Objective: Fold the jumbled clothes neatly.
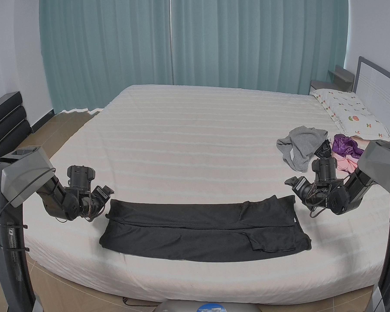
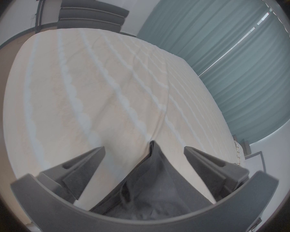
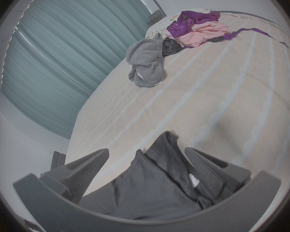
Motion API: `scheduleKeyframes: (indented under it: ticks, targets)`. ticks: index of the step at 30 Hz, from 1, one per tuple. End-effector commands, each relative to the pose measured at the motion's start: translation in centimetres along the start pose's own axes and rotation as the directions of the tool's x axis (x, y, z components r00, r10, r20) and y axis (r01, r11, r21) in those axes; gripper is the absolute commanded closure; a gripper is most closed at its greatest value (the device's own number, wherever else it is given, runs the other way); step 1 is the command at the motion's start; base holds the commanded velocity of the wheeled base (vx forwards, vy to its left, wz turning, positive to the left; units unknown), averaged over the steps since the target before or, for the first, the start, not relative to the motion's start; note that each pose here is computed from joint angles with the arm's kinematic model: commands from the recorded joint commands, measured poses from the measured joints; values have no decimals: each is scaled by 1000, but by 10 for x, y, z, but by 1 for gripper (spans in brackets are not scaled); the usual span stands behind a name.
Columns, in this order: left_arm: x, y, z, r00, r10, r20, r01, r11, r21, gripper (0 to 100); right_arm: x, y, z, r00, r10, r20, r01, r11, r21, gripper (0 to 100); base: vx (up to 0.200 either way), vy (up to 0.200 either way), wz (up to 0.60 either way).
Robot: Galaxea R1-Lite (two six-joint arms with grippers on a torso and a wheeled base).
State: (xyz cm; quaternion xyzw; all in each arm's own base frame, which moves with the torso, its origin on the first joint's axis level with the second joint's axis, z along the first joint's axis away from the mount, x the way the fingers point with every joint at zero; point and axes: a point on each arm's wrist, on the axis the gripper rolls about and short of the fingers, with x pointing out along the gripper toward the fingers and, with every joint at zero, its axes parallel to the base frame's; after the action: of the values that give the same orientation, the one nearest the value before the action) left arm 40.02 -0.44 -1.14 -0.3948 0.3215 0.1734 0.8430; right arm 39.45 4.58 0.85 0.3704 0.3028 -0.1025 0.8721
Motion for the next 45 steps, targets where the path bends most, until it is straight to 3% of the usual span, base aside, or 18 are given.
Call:
scheduleKeyframes:
  ticks: [1,6,21,33,34,45]
  targets:
    - [-39,6,6,1000,-23,3,23,998,-56,0,-43,15,-9,999,44,-23,-44,999,-8,0,-200,0,0]
    - [-45,18,-7,999,7,-53,-9,999,-50,0,-40,3,-22,998,14,-64,-9,997,81,0,-160,0,0]
    - [-52,26,-48,982,46,-181,-41,999,29,0,-46,-19,-31,989,-3,-149,15,997,75,0,0,0,0]
    - [-42,29,-67,981,129,-146,-110,985,134,0,-47,-22,-36,986,-19,-164,28,998,58,0,0,0,0]
    - [-41,30,-69,981,139,-135,-119,982,150,100,-47,-23,-37,986,-21,-168,30,998,49,0,0,0,0]
    - [-39,42,-71,978,203,-39,-193,964,183,100,-49,-31,-40,983,-49,-177,52,999,11,0,0,0,0]
